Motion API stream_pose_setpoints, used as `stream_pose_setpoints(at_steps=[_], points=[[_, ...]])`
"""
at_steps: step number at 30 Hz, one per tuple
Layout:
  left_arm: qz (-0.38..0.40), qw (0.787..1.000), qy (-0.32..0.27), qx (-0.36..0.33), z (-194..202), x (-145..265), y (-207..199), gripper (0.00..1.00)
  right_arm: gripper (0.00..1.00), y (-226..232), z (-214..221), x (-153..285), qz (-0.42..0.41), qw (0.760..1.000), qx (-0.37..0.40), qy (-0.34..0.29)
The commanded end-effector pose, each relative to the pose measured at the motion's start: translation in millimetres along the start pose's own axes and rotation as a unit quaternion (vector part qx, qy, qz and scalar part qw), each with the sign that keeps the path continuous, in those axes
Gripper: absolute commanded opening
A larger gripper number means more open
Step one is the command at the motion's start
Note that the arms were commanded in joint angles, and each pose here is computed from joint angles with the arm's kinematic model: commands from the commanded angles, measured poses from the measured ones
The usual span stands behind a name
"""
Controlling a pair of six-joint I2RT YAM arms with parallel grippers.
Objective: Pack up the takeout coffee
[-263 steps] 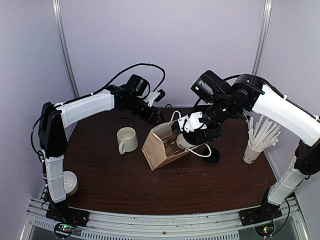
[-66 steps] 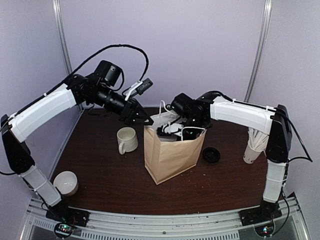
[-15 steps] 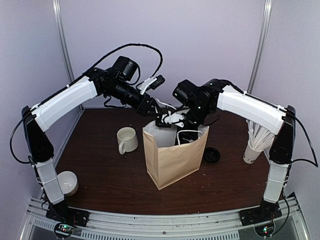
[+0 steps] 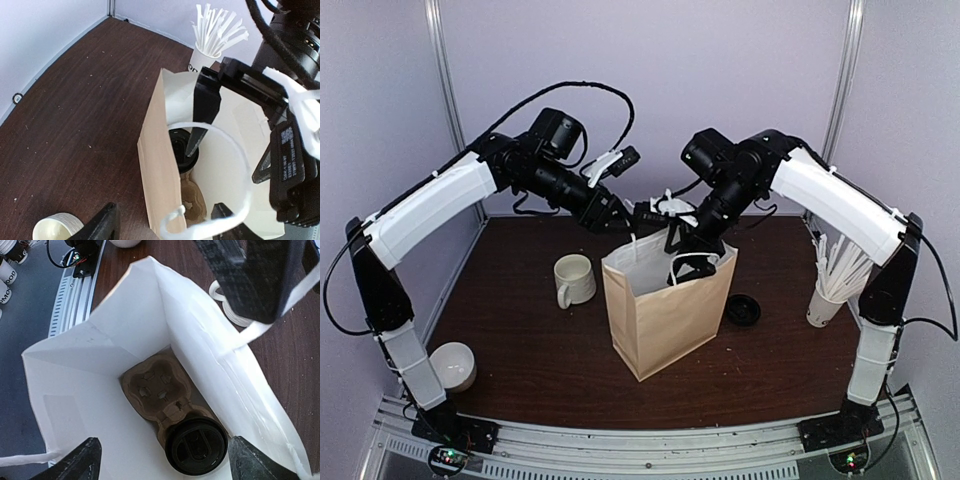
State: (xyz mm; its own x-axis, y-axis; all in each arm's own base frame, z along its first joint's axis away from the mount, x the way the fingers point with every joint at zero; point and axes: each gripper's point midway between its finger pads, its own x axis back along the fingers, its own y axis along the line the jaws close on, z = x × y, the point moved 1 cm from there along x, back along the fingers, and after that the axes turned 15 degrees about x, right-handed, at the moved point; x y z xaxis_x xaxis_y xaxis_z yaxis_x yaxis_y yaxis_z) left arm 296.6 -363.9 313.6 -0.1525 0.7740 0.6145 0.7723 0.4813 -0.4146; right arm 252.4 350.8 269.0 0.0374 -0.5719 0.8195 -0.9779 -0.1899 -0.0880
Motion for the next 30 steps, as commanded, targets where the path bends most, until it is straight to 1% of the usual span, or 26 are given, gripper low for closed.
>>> stream_pose_setpoints(at_steps=[1, 6, 10, 13, 19, 22, 25, 27, 29, 30], points=[[0.024, 0.999, -0.031, -0.027, -10, 21, -18, 0.67, 0.94, 12, -18, 39, 0.001, 0.999, 0.035, -0.041], [0.018, 1.0, -0.013, -0.006, -2, 14, -12, 0.67, 0.97, 14, -20, 79, -0.014, 0.994, 0.042, -0.098], [0.03, 1.0, 0.007, 0.005, 7, 6, -16, 0.66, 0.98, 9, -4, 103, 0.006, 0.994, 0.028, -0.104], [0.026, 0.999, 0.02, 0.002, 10, -5, -19, 0.66, 0.98, 2, 9, 118, 0.032, 0.994, 0.009, -0.103], [0.068, 0.997, 0.032, -0.003, 6, -23, -33, 0.64, 0.99, 2, 13, 125, 0.035, 0.992, -0.009, -0.119], [0.03, 0.999, 0.017, 0.009, -1, -17, -27, 0.63, 0.98, 1, 14, 125, 0.039, 0.993, -0.01, -0.115], [-0.038, 0.999, 0.0, 0.016, -2, 3, -14, 0.64, 0.97, -2, 18, 129, 0.052, 0.992, -0.012, -0.11], [-0.084, 0.996, -0.001, 0.023, 4, 17, -4, 0.65, 0.97, -4, 21, 131, 0.055, 0.992, -0.018, -0.112], [-0.095, 0.995, 0.009, 0.036, 14, 26, -3, 0.66, 0.97, -7, 24, 133, 0.06, 0.992, -0.024, -0.112], [-0.083, 0.996, 0.018, 0.04, 18, 28, -9, 0.66, 0.97, -8, 25, 133, 0.062, 0.992, -0.027, -0.11]])
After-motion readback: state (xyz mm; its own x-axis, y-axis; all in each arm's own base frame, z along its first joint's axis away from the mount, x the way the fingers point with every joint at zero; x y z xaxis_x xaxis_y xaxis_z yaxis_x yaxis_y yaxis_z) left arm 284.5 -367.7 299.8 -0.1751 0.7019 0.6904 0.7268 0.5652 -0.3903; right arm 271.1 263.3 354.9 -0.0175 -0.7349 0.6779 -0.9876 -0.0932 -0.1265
